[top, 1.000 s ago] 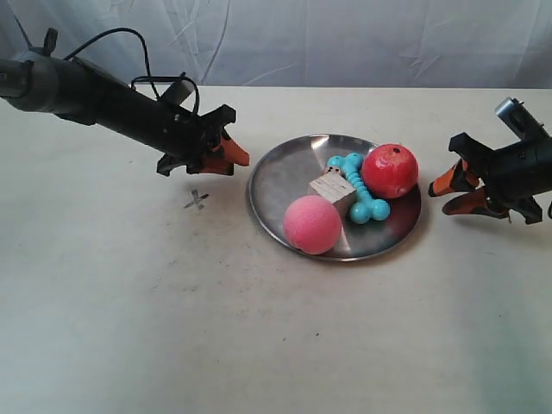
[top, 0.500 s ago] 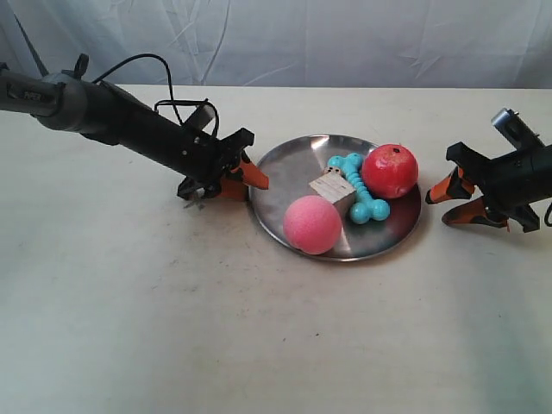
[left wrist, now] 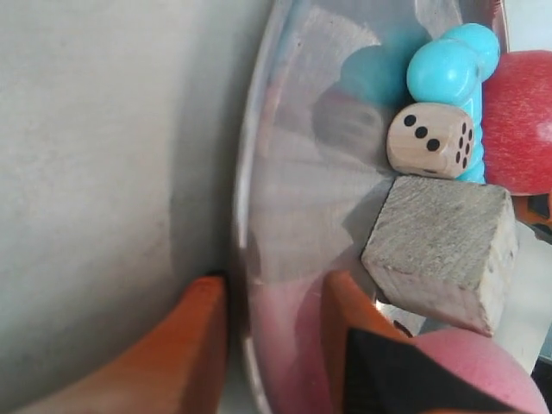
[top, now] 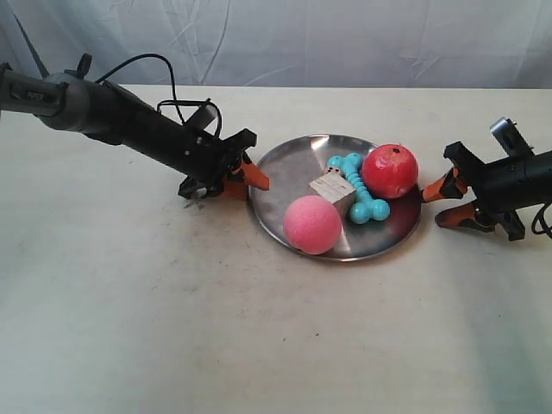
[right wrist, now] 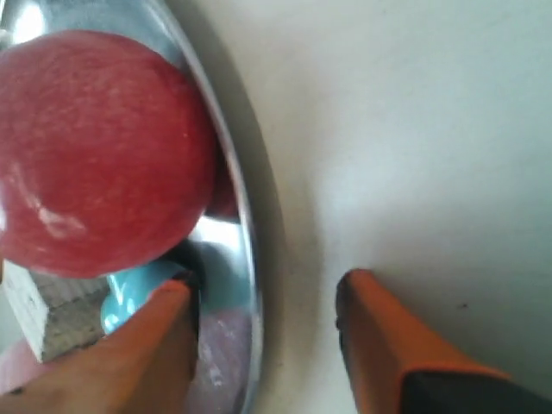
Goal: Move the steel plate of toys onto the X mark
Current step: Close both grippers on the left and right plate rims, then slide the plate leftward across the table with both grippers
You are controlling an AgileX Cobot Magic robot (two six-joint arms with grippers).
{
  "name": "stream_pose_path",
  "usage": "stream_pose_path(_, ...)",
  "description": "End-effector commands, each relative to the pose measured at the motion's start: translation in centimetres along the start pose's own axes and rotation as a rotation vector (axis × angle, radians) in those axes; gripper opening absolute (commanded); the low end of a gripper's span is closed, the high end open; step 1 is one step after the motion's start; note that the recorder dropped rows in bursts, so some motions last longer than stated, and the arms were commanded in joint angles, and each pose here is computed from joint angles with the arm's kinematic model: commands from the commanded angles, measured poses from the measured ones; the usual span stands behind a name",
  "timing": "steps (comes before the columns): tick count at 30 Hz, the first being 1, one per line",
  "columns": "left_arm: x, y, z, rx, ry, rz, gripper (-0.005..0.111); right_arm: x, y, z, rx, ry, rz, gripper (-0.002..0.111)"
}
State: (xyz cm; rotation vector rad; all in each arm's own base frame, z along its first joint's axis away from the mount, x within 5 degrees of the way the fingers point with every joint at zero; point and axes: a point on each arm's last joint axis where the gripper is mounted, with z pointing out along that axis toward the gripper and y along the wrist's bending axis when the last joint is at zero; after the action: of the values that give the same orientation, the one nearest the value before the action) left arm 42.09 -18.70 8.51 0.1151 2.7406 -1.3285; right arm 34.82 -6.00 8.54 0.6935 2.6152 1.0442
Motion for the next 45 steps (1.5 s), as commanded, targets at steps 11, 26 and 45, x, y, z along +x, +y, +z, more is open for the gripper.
stream_pose_path(11, 0.3, 0.8, 0.5, -0.026, 0.019, 0.028, 0.031, 2.4, 0.5, 5.2, 0.114, 0.116, -0.135, 0.03)
stream_pose_path(26, 0.4, 0.7, 0.5, -0.018, 0.031, 0.067, 0.0, 2.7, 0.9, 4.7, 0.1, 0.156, -0.176, -0.001)
stream_pose_path(45, -0.3, -1.7, -5.0, -0.281, 0.125, 0.058, 0.0, 3.3, 11.2, 1.8, -0.052, 0.201, -0.268, -0.001)
